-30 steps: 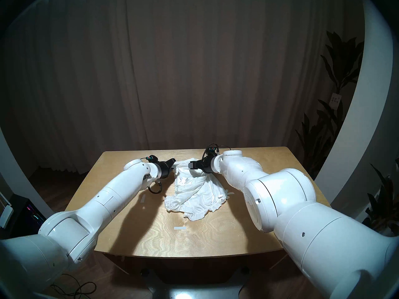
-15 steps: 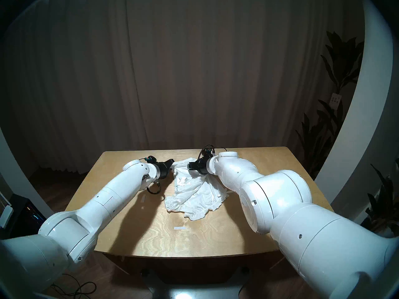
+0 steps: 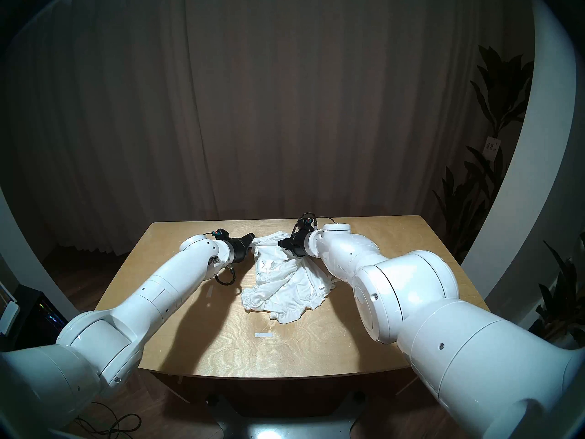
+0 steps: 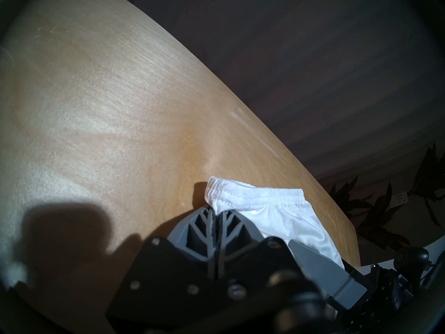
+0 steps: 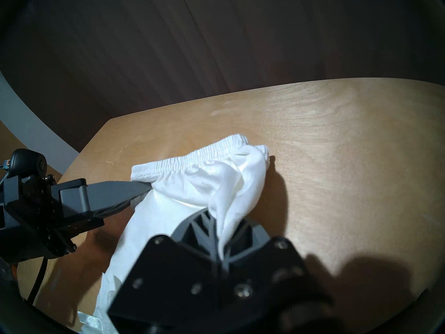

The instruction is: Fold the pants in half lengthwise, then in half again, and set them down flat

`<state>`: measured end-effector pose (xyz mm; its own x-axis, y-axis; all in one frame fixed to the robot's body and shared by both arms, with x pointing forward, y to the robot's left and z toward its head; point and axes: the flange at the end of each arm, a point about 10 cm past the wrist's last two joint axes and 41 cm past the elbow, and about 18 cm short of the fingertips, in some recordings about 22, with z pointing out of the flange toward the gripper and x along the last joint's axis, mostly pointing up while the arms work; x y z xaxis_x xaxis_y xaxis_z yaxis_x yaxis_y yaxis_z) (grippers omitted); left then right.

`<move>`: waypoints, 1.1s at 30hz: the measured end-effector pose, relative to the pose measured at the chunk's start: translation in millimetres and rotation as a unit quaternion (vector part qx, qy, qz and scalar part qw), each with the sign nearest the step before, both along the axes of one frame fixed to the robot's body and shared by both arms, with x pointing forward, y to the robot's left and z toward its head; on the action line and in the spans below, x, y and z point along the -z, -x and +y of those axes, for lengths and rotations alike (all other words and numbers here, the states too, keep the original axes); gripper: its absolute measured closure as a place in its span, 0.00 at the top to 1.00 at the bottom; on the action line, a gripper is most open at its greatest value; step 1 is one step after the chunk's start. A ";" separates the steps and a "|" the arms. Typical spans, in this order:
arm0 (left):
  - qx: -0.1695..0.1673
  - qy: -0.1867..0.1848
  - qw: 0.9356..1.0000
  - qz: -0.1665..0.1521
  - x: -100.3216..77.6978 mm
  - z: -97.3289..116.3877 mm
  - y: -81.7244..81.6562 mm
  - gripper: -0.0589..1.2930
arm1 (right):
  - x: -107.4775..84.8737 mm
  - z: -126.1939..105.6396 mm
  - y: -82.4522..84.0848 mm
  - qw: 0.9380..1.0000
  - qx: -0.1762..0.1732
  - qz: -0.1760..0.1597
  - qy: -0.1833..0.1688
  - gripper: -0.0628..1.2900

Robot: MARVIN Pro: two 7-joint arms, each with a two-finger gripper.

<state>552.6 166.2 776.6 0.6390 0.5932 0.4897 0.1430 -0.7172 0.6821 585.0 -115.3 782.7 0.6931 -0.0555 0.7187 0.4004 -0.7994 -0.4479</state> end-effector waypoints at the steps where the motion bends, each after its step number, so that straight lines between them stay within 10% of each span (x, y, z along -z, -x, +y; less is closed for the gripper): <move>1: 0.001 0.001 1.000 -0.002 -1.1 -0.6 -0.1 0.02 | -0.9 -1.8 -0.6 1.000 0.001 -0.001 -0.002 0.04; 33: 0.099 0.082 0.991 -0.047 -35.7 9.5 58.7 0.02 | -23.9 -44.3 6.3 0.989 -0.079 -0.024 -0.123 0.03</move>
<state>494.0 175.7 812.3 0.7068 0.5376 0.4598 -0.0586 -0.6033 0.7954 578.7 -159.6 806.5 0.6729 -0.1267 0.7288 0.5365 -0.5947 -0.5988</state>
